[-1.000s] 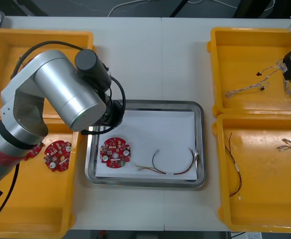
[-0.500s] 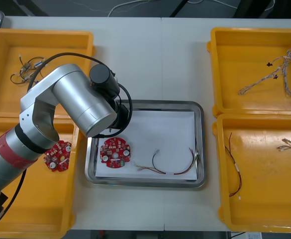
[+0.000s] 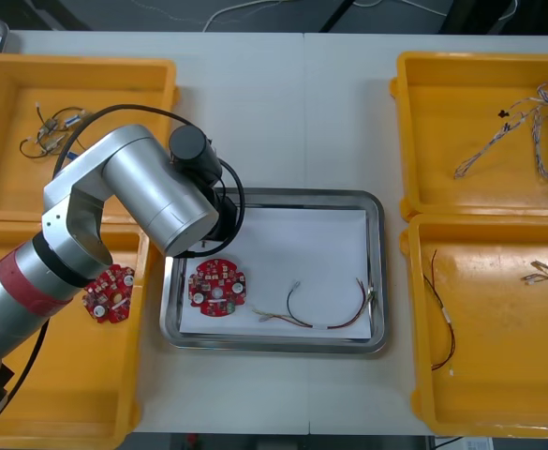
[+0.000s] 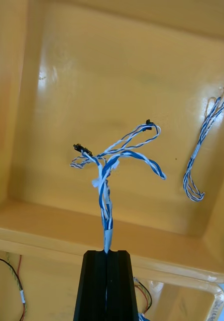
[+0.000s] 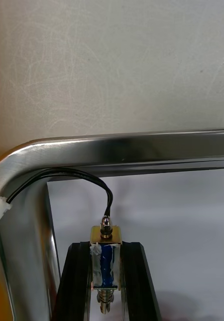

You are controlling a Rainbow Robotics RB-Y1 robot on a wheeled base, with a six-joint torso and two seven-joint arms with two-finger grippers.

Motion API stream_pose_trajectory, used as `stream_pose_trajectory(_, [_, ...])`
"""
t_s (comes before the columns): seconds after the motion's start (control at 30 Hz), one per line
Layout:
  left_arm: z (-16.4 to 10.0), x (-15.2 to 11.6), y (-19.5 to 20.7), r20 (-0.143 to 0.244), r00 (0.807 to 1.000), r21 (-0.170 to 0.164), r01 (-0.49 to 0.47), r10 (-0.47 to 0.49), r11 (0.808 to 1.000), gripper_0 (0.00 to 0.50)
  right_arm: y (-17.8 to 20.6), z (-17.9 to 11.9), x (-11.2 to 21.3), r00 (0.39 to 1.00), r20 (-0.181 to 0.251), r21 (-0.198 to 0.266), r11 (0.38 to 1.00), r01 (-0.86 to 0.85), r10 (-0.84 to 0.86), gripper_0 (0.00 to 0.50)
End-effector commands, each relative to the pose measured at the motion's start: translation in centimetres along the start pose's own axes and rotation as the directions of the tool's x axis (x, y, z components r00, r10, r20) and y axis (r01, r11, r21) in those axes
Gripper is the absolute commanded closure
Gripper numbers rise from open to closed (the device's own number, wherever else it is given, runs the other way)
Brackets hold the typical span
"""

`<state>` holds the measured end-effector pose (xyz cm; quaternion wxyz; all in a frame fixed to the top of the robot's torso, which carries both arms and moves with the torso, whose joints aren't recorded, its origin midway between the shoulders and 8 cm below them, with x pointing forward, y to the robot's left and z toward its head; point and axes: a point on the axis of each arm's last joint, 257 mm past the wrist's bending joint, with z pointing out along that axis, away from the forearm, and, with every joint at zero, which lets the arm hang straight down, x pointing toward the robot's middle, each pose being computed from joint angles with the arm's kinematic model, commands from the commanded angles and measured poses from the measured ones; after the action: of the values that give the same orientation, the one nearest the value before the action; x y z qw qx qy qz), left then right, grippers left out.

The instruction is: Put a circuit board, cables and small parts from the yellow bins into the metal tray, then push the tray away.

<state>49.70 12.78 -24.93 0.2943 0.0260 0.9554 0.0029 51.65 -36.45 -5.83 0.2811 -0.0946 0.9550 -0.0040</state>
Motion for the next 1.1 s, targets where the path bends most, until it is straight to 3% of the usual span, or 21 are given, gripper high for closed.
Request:
stream_pose_trajectory(0.03, [-0.6,-0.8,-1.9,0.031,0.998,0.025,-0.053,0.052,0.998,0.500,0.6,-3.8,-3.7,0.995,0.096,0.017,1.000,0.002,-0.004,0.500])
stream_pose_trajectory(0.17, [-0.6,-0.8,-1.9,0.031,0.998,0.025,-0.047,0.046,0.999,0.499,1.8,-5.4,-5.9,0.989,0.145,0.003,1.000,0.006,-0.007,0.500])
stream_pose_trajectory(0.2, [-0.6,-0.8,-1.9,0.031,0.998,0.025,-0.047,0.046,0.999,0.477,1.9,-5.6,-6.1,0.989,0.149,0.002,1.000,0.007,-0.007,0.500])
stream_pose_trajectory(0.27, [-0.6,-0.9,-1.8,0.035,0.998,0.022,-0.044,0.044,0.999,0.271,2.1,-6.0,-6.6,0.987,0.161,0.001,1.000,0.005,-0.005,0.500])
stream_pose_trajectory(0.33, [-0.6,-1.0,-1.8,0.037,0.998,0.021,-0.046,0.046,0.999,0.175,2.3,-6.1,-6.7,0.987,0.161,-0.001,1.000,0.006,-0.006,0.500])
stream_pose_trajectory(0.57, [-1.3,-1.5,-1.9,0.046,0.999,0.040,-0.031,0.029,0.999,0.003,2.6,-5.3,-6.3,0.991,0.134,0.024,1.000,0.010,-0.013,0.500])
stream_pose_trajectory(0.97, [-8.1,-2.5,-1.9,-0.026,0.999,0.129,0.031,-0.028,0.991,0.000,3.6,-4.7,-6.3,0.992,0.128,0.007,1.000,0.013,-0.014,0.500])
stream_pose_trajectory(1.1, [-10.2,-3.4,-1.1,-0.026,0.999,0.146,0.048,-0.045,0.988,0.000,3.8,-4.7,-6.4,0.991,0.129,0.000,1.000,0.017,-0.017,0.500])
